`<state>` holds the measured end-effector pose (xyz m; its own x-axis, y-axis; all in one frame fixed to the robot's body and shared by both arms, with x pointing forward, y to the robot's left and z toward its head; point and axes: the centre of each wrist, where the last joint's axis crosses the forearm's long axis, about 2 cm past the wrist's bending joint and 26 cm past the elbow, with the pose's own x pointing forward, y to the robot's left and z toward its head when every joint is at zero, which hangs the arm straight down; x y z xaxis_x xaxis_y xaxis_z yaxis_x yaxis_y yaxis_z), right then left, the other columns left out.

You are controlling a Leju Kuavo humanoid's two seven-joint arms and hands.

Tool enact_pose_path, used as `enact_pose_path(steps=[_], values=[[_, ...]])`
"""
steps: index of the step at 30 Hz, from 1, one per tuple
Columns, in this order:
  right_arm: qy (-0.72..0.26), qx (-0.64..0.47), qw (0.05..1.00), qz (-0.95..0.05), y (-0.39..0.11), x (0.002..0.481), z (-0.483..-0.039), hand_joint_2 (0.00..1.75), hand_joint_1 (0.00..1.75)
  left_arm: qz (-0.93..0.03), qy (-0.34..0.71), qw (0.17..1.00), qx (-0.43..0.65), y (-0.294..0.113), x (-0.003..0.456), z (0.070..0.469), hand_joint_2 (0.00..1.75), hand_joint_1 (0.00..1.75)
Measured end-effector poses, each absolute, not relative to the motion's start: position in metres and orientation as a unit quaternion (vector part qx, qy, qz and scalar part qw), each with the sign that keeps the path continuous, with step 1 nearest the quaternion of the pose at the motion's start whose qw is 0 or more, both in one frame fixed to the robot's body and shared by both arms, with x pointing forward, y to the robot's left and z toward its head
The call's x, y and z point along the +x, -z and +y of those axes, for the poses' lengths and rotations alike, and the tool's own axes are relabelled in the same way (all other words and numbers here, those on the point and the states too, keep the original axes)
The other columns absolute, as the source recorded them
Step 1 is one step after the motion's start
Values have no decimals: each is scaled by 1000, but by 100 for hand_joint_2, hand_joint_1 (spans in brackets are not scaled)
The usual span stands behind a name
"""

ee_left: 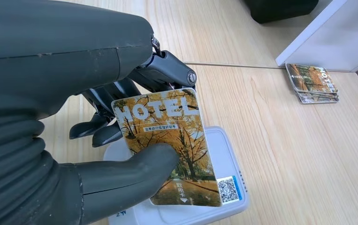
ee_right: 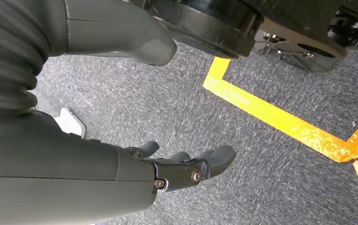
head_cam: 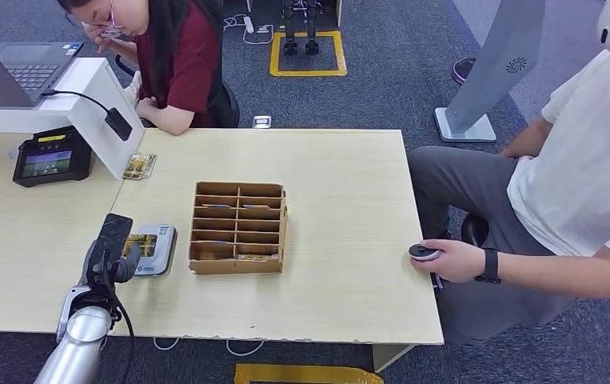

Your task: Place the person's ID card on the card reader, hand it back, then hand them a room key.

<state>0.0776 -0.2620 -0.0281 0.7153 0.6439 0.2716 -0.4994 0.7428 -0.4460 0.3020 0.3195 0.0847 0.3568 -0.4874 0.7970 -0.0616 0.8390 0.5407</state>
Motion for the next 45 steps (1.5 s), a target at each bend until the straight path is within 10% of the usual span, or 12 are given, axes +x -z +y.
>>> enact_pose_path(steps=[45], values=[[-320, -175, 907, -211, 24, 81, -262, 175, 0, -483, 287, 756, 336, -100, 323, 323, 175, 175]])
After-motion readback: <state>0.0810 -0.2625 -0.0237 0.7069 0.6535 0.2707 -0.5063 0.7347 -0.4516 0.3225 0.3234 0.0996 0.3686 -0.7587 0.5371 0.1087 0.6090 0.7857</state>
